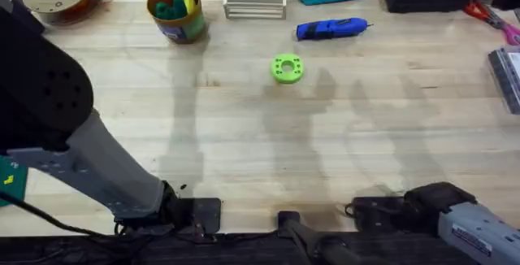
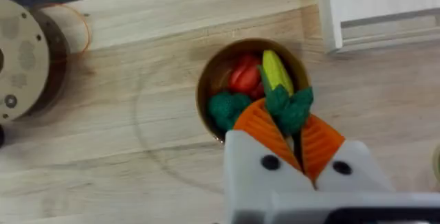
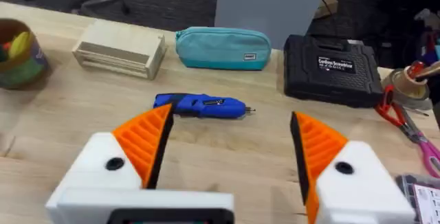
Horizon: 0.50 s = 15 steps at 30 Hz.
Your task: Pick up the gripper from the table and insert it into the empty holder that is missing its gripper. Then pick up a screw, insert it into the mounting hole, and use the screwdriver to tighten it. Finally, clean up the table by picking up the vegetable and placing it into the bucket.
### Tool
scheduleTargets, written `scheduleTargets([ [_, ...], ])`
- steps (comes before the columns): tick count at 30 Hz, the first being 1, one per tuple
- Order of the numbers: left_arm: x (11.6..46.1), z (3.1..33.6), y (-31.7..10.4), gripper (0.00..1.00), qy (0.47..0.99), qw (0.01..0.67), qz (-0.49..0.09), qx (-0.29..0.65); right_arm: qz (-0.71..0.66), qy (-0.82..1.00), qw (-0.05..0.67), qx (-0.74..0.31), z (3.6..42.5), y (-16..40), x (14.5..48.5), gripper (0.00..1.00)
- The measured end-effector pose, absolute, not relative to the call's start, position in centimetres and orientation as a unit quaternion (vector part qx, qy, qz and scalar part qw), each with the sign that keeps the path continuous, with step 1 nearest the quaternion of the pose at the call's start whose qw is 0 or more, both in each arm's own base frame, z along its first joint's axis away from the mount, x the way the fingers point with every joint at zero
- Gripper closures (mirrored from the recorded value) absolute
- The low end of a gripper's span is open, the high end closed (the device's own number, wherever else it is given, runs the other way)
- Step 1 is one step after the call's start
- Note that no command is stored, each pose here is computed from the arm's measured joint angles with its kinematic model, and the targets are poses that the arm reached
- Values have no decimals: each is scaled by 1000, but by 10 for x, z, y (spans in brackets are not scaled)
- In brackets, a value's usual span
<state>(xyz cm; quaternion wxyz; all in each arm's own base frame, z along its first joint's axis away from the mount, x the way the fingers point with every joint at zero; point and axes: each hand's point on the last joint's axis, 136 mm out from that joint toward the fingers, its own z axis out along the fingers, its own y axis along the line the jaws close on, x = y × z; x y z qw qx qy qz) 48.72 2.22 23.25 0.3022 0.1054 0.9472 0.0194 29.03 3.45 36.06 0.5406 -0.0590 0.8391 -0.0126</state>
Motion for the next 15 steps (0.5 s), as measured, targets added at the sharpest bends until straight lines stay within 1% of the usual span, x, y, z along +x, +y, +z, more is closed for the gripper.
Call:
scheduleTargets([
  [5,499,214,30,978,953,295,19,64,-13,839,540,-59,360,34,290,59],
  [6,510,195,37,978,957,286,22,48,-13,839,540,-59,361,34,290,59],
  [10,519,168,47,978,963,269,20,15,-13,839,540,-59,360,34,290,59],
  [14,520,149,55,964,968,251,16,-13,-13,839,540,-59,360,34,290,59],
  [15,519,147,56,940,968,248,15,-17,-13,839,540,-59,360,34,290,59],
])
